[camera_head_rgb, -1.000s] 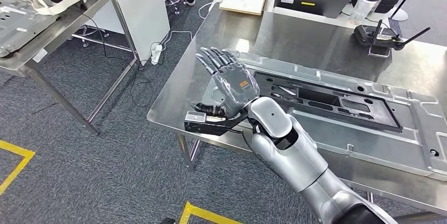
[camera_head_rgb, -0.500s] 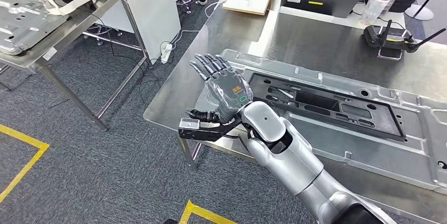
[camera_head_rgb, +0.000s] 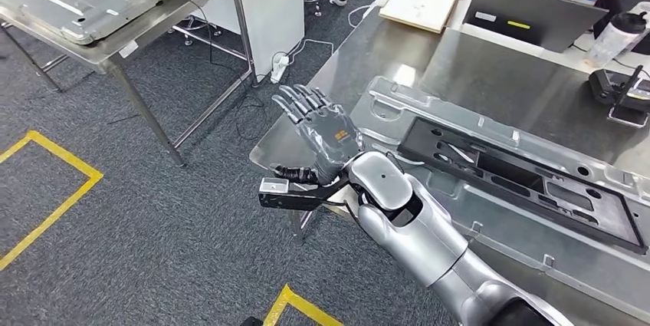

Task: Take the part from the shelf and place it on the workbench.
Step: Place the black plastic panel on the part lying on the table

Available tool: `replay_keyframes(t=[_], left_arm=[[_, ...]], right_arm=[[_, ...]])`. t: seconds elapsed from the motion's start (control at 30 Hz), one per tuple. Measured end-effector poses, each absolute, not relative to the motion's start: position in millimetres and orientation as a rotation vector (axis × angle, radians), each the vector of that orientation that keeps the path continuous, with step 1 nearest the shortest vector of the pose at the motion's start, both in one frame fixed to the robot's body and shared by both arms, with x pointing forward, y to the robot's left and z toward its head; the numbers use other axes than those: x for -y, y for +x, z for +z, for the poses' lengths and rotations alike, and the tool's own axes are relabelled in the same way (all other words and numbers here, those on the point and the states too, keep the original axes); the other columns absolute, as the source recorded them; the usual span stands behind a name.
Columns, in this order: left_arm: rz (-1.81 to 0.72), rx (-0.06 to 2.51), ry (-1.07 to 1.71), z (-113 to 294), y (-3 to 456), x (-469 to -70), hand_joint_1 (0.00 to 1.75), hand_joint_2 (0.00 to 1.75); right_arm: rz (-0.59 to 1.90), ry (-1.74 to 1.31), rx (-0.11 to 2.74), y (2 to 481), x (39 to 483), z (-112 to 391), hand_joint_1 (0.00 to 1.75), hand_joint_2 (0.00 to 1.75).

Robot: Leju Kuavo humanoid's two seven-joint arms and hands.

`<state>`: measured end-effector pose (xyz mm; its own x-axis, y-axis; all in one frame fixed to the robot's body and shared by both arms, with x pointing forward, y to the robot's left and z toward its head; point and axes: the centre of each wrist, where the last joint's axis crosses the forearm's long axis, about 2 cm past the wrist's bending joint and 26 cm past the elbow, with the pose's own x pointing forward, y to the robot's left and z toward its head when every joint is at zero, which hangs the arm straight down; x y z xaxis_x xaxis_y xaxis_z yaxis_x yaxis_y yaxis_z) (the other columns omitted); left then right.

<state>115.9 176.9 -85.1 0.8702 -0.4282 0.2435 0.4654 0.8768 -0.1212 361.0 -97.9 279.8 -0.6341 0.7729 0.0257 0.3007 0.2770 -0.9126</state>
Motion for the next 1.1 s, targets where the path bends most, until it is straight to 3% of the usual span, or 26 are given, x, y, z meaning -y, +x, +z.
replay_keyframes(t=[1.1], left_arm=[[-0.424,0.205,-0.173,-88,102,-177,0.0,0.0]], right_arm=[[1.353,-0.929,2.037,359,102,257,0.0,0.0]])
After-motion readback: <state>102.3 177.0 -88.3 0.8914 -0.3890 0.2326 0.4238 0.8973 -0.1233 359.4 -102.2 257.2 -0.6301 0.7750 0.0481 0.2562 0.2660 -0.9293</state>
